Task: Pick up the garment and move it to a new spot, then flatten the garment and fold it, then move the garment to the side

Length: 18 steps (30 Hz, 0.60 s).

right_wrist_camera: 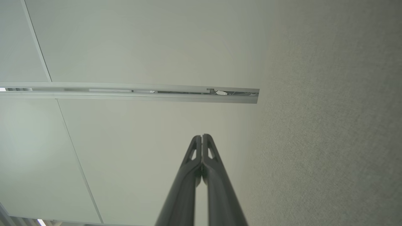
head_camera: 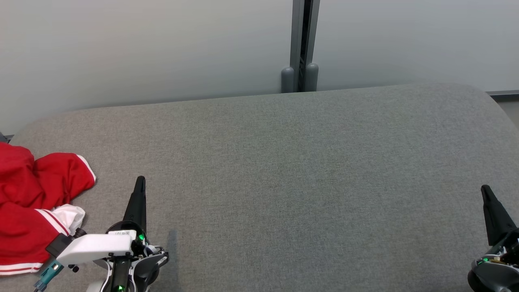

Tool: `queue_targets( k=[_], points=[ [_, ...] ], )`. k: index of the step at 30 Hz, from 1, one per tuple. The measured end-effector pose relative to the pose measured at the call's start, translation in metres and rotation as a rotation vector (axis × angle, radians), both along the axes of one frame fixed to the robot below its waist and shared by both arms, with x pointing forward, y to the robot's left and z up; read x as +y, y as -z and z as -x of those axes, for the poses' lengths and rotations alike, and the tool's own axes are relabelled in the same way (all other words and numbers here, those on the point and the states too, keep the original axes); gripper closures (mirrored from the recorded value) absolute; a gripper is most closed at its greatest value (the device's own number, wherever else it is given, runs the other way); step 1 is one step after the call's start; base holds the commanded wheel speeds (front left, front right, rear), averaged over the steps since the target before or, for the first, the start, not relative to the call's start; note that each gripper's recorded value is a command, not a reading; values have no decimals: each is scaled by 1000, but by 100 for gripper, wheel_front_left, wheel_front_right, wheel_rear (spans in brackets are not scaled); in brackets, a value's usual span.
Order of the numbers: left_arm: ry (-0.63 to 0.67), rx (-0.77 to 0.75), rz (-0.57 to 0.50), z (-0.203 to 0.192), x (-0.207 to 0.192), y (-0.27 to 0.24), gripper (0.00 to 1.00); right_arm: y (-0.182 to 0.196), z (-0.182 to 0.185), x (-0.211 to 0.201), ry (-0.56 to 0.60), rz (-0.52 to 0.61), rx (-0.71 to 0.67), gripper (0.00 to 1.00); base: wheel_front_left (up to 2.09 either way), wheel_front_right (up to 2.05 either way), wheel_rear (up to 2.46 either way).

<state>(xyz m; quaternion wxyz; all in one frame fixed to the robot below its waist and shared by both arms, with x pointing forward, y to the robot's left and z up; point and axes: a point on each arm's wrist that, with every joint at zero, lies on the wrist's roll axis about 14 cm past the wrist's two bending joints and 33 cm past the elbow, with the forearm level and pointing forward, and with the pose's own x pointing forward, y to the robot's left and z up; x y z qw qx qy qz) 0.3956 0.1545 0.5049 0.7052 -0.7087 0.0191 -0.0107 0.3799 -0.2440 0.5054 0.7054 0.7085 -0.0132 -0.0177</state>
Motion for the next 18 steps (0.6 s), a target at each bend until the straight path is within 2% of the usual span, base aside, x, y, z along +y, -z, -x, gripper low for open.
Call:
queue_targets(
  k=[11,12,18],
  points=[
    [0,0,0,0,0,0,100,0,0,0,0,0,0,100,0,0,0],
    [0,5,-1,0,0,2,0,1,0,1,-1,-1,4,0,0,0,0],
    [-4,87,1,15,0,29,0,26,11,8,2,-31,73,0,0,0,0]
  ],
)
